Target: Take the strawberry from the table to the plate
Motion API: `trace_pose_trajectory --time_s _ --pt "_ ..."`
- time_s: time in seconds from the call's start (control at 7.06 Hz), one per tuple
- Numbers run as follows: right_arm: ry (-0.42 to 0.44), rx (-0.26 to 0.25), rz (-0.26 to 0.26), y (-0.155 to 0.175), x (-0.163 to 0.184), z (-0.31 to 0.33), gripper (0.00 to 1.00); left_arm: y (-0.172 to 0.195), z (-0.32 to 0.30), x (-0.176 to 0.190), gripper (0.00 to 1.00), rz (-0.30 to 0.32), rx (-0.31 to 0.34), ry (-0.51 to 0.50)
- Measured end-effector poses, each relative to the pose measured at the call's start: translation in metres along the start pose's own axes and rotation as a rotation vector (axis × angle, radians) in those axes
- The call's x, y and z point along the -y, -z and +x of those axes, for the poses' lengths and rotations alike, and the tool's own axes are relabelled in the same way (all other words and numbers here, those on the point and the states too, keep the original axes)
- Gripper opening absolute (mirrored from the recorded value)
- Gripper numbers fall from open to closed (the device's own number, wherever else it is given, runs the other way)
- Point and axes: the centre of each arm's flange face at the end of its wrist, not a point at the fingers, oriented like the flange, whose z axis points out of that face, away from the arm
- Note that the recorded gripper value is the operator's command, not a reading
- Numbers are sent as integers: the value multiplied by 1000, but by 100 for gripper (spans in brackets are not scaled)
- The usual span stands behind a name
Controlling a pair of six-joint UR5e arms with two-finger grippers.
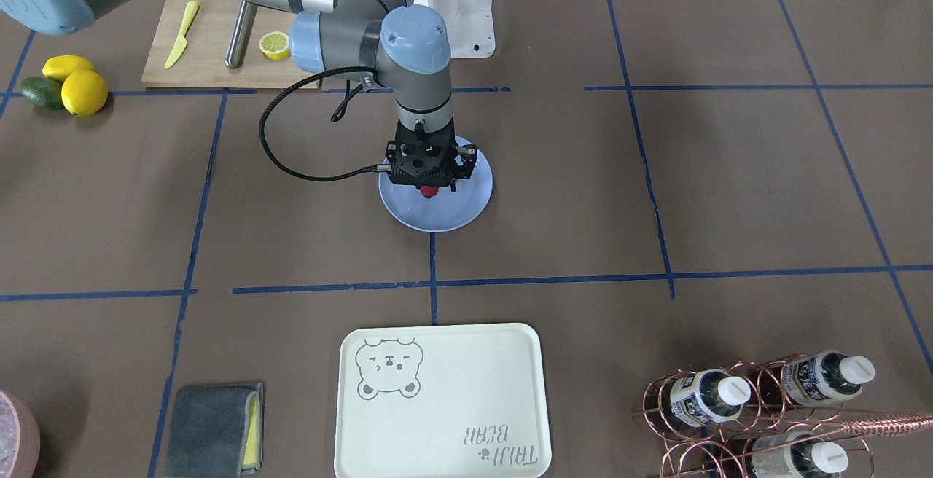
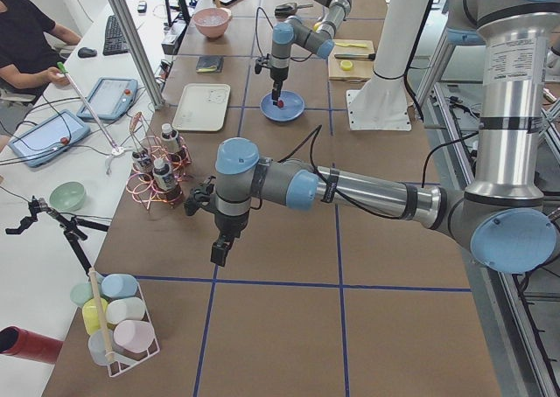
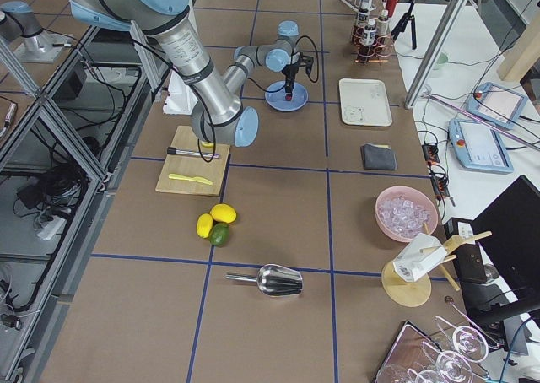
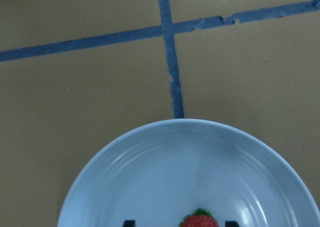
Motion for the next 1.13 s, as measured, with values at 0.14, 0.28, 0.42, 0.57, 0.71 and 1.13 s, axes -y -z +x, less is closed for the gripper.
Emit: trace_pose_trajectory --time_s 0.14,0.28,0.42,0.57,0.71,1.13 --pt "-11 25 4 19 12 3 100 0 0 1 100 1 0 0" --pt "-29 52 -4 49 32 19 100 0 0 3 100 3 1 -1" --pt "-37 59 -5 81 52 56 100 0 -1 5 100 4 1 -1" --pt "-2 44 13 111 67 108 100 1 -2 6 100 4 1 0" --pt "73 8 39 138 78 167 100 -1 -4 5 100 0 -2 6" --pt "282 -87 11 182 137 343 100 -7 -7 -4 100 -17 -51 10"
